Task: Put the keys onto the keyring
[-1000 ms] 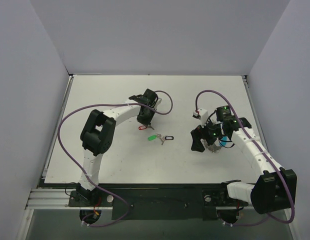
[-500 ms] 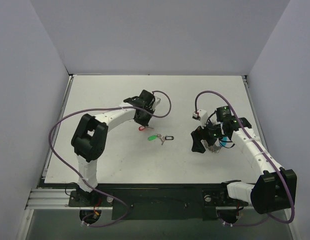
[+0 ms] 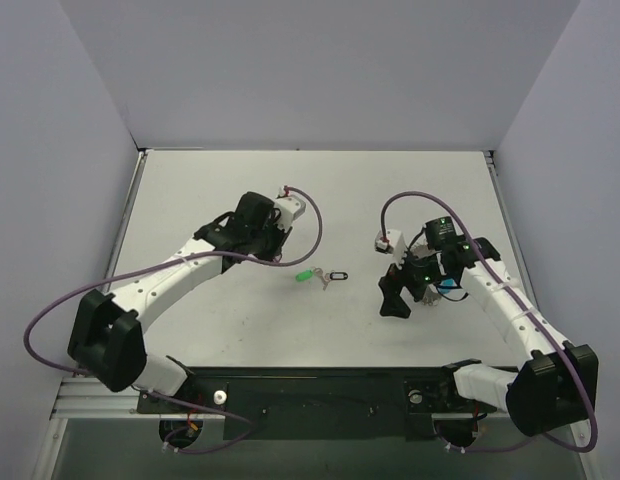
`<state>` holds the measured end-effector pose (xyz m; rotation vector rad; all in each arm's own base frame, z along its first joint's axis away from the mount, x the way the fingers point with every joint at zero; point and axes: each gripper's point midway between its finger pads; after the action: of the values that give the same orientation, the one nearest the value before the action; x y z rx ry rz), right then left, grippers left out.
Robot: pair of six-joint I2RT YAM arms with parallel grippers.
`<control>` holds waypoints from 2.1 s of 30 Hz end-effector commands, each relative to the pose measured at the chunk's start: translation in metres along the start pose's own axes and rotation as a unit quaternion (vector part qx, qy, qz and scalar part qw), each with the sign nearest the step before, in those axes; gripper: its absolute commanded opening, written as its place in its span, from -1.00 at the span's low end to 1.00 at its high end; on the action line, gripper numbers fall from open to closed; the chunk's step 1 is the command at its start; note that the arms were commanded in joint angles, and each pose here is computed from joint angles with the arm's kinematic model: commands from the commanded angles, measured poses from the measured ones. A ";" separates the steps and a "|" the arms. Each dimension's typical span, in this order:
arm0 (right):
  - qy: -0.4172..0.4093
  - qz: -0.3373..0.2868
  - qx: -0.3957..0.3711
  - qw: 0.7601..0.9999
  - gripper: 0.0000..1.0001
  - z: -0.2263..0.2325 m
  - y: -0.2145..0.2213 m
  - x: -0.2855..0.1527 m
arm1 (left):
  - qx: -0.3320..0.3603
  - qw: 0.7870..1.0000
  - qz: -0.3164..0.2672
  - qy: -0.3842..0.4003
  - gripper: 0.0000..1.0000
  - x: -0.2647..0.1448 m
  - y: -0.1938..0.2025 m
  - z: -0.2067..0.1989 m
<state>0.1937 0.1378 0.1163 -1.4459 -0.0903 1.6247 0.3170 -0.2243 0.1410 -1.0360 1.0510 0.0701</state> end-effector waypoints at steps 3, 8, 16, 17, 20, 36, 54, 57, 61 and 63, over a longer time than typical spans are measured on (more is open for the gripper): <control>-0.005 0.007 -0.101 0.995 1.00 0.017 -0.008 -0.019 | 0.082 0.986 -0.134 0.054 -1.00 -0.043 -0.019 -0.026; 0.000 0.046 -0.138 0.989 1.00 0.017 -0.015 -0.039 | 0.120 0.969 -0.202 0.082 -1.00 -0.066 -0.016 -0.042; -0.052 -0.010 -0.186 0.981 1.00 0.032 -0.051 -0.041 | 0.170 0.922 -0.302 0.173 -1.00 -0.100 -0.013 -0.085; -0.057 -0.013 -0.186 0.981 1.00 0.035 -0.053 -0.042 | 0.170 0.920 -0.308 0.174 -1.00 -0.104 -0.013 -0.086; -0.071 -0.009 -0.196 0.978 1.00 0.042 -0.053 -0.046 | 0.169 0.917 -0.316 0.178 -1.00 -0.109 -0.013 -0.088; -0.105 -0.003 -0.203 0.974 1.00 0.062 -0.056 -0.051 | 0.177 0.894 -0.365 0.191 -1.00 -0.120 -0.019 -0.099; -0.171 -0.020 -0.228 0.958 1.00 0.087 -0.047 -0.044 | 0.105 0.860 -0.448 0.222 -1.00 -0.137 -0.029 -0.136; -0.176 -0.024 -0.228 0.957 1.00 0.088 -0.043 -0.043 | 0.099 0.859 -0.450 0.223 -1.00 -0.131 -0.025 -0.144; -0.182 -0.042 -0.224 0.956 1.00 0.091 -0.041 -0.045 | 0.094 0.862 -0.448 0.218 -1.00 -0.123 -0.019 -0.148; -0.185 -0.051 -0.222 0.956 1.00 0.091 -0.041 -0.045 | 0.096 0.858 -0.454 0.219 -1.00 -0.121 -0.017 -0.149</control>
<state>0.1525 0.1739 0.1919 -1.4899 -0.6948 1.8688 0.1524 -0.2908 0.2072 -1.2408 0.9479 -1.0131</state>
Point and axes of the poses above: each gripper's point midway between its finger pads, its own x axis out along the fingers, its own z axis along the line the jaws close on, y = z × x, and after that the axes turned 7 degrees about x, right-handed
